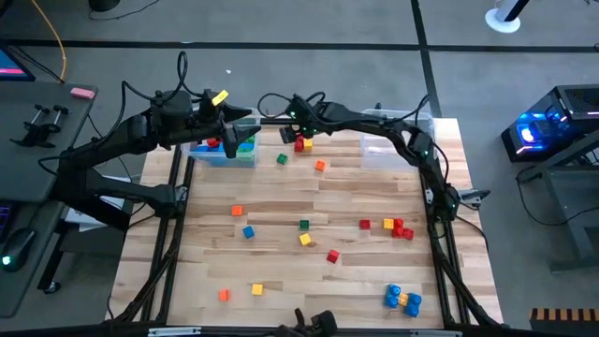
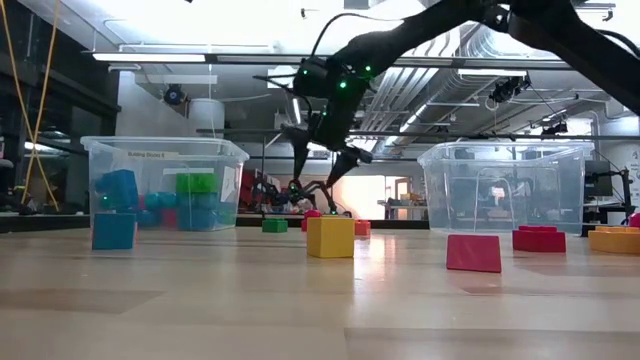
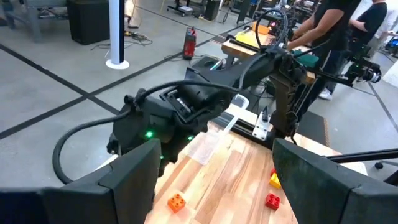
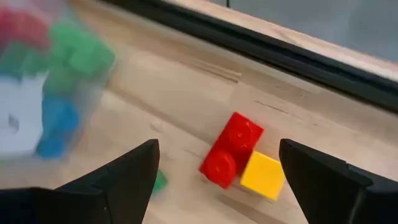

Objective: Sort blocks by size
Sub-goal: Put the large game piece into the left transparent bin

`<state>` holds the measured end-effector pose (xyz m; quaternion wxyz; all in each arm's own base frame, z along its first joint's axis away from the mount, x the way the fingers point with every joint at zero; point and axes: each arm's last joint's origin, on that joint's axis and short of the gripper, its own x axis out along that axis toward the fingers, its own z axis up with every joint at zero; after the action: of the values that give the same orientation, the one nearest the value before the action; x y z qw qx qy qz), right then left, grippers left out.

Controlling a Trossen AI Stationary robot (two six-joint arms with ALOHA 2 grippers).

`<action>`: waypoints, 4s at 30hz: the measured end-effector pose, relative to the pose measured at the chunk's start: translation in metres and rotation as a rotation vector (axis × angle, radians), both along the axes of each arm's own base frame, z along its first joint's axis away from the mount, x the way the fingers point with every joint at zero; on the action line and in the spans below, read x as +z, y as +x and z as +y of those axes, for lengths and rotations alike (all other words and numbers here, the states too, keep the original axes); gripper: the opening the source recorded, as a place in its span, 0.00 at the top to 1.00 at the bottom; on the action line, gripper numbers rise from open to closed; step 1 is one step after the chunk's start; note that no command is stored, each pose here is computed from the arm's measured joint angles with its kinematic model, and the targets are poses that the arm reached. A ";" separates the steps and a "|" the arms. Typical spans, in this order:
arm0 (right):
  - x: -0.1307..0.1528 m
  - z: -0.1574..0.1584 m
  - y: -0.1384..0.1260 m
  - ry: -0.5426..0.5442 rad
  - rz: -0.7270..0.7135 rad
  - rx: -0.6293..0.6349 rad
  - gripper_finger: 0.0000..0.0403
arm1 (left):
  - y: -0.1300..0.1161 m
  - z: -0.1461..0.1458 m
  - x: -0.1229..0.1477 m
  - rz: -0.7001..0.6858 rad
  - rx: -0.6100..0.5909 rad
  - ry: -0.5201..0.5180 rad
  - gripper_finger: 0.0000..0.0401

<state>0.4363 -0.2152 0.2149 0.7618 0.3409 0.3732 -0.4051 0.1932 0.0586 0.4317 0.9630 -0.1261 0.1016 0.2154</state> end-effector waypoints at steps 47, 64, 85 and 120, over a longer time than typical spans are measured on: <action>-0.074 -0.005 0.011 0.125 0.142 -0.160 0.35 | 0.000 -0.002 -0.004 0.029 -0.048 -0.031 0.26; -0.011 -0.013 0.007 -0.009 -0.009 -0.045 0.69 | 0.000 -0.001 0.000 0.003 -0.041 -0.005 0.26; 0.026 0.041 0.091 -0.157 -0.891 0.303 0.70 | 0.003 -0.001 0.011 -0.140 -0.040 -0.041 0.26; 0.123 0.161 -0.103 0.055 0.105 0.697 0.25 | -0.005 -0.028 0.005 -0.002 -0.348 0.090 0.26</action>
<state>0.3337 -0.0542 0.3377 0.8246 0.1920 0.5167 -0.1276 0.1883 0.0310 0.4369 0.9905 -0.0637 0.1113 0.0495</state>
